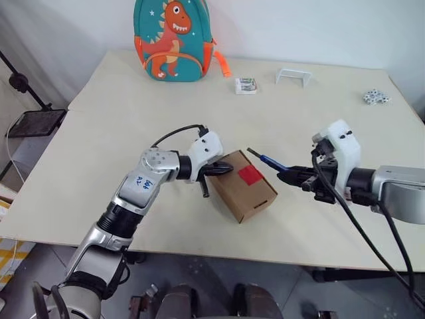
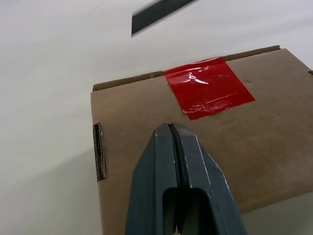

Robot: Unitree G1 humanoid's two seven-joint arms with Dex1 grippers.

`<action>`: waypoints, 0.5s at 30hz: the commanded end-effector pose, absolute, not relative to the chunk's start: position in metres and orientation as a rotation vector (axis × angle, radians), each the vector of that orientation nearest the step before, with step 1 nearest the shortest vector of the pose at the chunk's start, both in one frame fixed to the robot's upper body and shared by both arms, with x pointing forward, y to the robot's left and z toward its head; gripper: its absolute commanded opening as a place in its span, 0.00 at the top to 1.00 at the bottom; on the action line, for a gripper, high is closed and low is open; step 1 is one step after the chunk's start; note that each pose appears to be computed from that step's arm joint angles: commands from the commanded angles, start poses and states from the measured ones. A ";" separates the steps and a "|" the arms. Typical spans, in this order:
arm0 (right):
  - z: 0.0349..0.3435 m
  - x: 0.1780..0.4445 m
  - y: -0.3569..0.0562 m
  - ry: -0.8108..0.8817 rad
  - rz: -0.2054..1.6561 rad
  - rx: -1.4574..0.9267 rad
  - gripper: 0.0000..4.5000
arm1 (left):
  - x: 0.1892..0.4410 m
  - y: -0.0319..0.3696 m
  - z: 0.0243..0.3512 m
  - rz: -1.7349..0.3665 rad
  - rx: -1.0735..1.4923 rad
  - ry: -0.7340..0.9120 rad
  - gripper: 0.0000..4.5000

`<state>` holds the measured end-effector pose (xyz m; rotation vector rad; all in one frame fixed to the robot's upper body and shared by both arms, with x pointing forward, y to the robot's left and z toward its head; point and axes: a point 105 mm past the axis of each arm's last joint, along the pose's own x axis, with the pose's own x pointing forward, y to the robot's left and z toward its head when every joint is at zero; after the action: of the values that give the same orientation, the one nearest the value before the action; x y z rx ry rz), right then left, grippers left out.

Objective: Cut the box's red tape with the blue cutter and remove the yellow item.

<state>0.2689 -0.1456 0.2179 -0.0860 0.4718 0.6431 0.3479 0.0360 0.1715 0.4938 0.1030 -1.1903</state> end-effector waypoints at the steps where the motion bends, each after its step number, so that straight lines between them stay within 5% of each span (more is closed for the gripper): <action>1: 0.217 0.282 -0.148 0.456 0.577 -0.118 0.98 | 0.344 0.030 0.166 -1.209 0.509 0.138 1.00; 15: 0.205 0.289 -0.140 0.480 0.596 -0.144 0.98 | 0.340 0.033 0.161 -1.202 0.494 0.156 1.00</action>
<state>0.2900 -0.1416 0.1975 -0.1338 0.5140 0.5833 0.3448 0.0333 0.1701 0.4891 0.1257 -1.1876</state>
